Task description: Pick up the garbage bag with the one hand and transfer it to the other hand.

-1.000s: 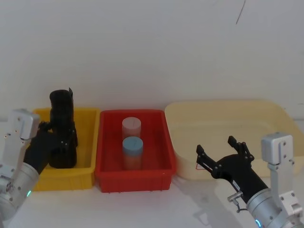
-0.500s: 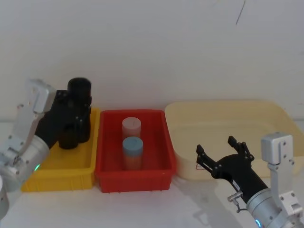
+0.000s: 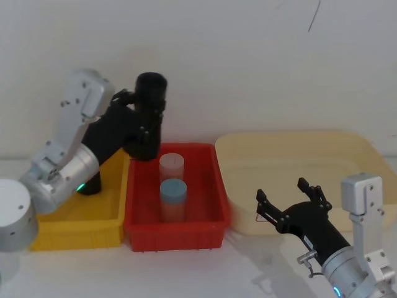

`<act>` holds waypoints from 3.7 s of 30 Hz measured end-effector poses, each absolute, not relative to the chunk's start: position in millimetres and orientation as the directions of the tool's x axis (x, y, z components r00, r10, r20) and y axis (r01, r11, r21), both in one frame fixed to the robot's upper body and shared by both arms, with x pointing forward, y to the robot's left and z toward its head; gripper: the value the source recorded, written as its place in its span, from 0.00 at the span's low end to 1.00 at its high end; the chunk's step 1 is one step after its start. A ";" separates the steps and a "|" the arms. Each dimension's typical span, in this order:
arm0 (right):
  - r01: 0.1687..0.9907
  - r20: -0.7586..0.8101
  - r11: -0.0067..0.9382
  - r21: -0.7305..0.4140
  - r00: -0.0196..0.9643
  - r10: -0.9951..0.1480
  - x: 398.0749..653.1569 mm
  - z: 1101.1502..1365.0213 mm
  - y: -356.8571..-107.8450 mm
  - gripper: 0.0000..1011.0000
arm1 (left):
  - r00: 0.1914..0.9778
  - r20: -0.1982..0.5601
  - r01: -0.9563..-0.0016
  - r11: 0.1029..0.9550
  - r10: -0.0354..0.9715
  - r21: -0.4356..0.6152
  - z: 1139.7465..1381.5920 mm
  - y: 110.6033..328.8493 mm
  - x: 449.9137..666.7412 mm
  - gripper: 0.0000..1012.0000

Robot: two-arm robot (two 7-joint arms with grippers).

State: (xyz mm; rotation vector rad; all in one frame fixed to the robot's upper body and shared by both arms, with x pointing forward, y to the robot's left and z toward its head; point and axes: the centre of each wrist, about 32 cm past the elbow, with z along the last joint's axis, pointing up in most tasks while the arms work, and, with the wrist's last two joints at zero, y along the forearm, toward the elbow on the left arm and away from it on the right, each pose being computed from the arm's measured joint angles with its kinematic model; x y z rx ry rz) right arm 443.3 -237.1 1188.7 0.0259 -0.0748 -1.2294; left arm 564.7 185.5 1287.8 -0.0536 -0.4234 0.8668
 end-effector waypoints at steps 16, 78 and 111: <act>0.940 0.045 0.336 0.065 0.333 -0.942 443.5 1188.8 -236.5 0.99 | 0.737 0.330 -0.543 0.807 0.590 -0.232 1298.2 138.9 591.5 0.45; 0.912 0.126 0.378 0.161 0.361 -0.924 463.3 1188.3 -224.3 0.99 | 0.888 0.198 -0.348 0.887 0.416 -0.304 1269.7 80.7 603.3 0.45; 0.930 0.128 0.323 0.177 0.303 -0.944 502.0 1196.0 -207.4 0.90 | 0.888 0.197 -0.348 0.886 0.416 -0.305 1269.3 80.4 603.4 0.45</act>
